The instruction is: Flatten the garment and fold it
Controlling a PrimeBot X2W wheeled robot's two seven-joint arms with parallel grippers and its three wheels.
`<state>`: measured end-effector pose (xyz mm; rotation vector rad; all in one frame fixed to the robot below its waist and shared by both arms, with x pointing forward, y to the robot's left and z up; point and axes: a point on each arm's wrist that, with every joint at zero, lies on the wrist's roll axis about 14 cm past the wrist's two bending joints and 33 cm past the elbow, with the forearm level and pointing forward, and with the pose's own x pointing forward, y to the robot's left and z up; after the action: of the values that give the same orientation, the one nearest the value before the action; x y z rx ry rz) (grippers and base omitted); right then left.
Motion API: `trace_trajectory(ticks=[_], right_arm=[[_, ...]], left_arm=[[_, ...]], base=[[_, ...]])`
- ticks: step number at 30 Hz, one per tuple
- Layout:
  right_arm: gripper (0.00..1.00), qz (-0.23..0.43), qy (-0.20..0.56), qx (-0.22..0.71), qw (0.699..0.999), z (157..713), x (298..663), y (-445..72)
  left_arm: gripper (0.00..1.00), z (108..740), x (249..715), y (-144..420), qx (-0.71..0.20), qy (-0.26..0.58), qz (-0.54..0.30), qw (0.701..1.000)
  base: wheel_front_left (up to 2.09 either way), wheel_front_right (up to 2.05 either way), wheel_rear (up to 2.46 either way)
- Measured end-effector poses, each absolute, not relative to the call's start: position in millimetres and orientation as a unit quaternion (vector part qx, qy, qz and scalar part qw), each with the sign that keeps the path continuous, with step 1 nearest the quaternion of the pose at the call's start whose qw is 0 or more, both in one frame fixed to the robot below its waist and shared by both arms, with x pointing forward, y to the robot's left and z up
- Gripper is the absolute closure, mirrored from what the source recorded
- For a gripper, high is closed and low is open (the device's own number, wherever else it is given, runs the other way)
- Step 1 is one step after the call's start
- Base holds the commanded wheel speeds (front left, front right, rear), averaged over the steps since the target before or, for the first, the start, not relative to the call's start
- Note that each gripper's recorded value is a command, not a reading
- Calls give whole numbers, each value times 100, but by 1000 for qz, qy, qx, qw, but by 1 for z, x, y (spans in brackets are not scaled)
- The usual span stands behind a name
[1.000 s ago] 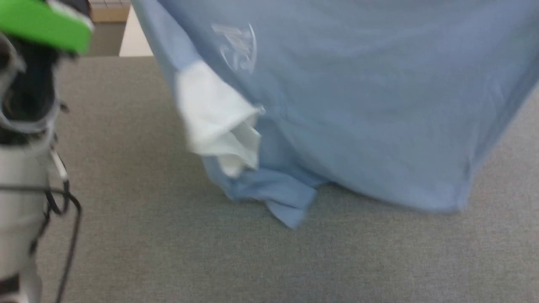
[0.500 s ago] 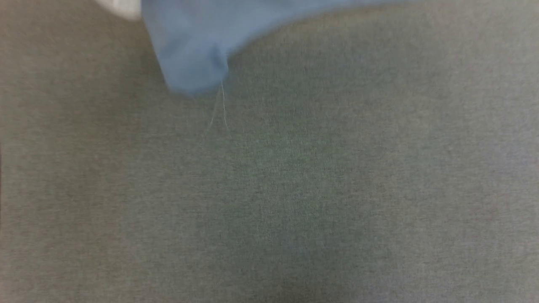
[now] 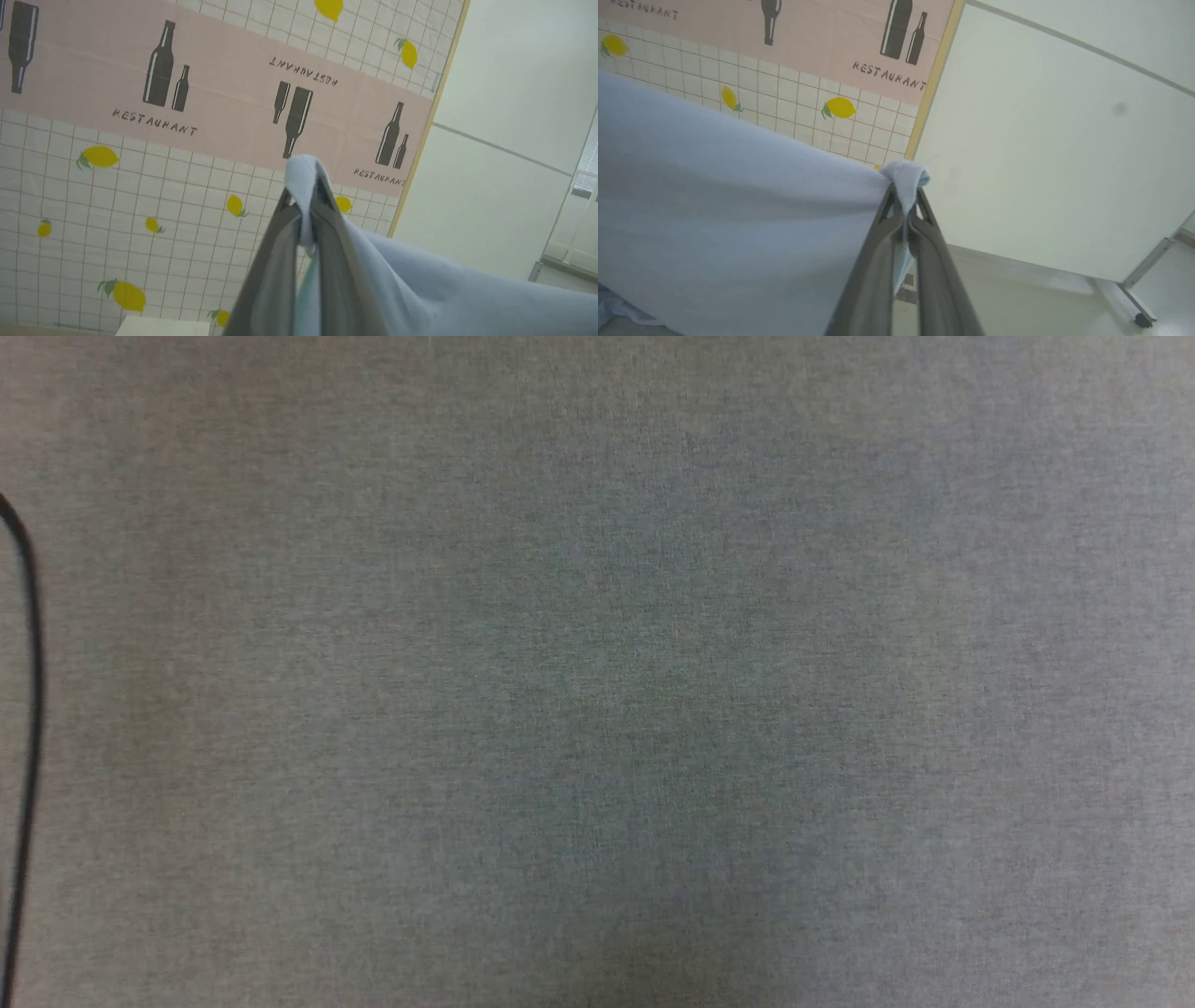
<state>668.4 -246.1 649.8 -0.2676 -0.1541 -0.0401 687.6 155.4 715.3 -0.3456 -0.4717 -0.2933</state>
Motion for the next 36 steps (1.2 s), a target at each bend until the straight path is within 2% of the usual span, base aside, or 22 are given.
trace_trajectory(ticks=[4,8,13,17,24,29,36], right_arm=[[100,5,-3,-99,995,588,649,-240],[100,29,74,-71,994,532,613,-231],[100,50,142,-52,987,487,557,-224],[100,48,167,-56,983,472,515,-231],[100,41,224,-61,972,442,446,-236],[100,34,259,-53,964,429,406,-235],[100,16,355,-32,934,396,340,-237]], left_arm=[[100,638,678,162,-156,-126,-141,969],[100,566,642,174,-154,-12,-138,978],[100,483,562,170,-174,147,-159,961],[100,443,492,168,-168,233,-165,944],[100,416,397,163,-201,303,-141,921],[100,407,348,160,-214,335,-121,910],[100,396,294,151,-228,380,-105,890]], base=[[0,0,0],[0,0,0],[0,0,0],[0,0,0],[0,0,0],[0,0,0],[0,0,0]])
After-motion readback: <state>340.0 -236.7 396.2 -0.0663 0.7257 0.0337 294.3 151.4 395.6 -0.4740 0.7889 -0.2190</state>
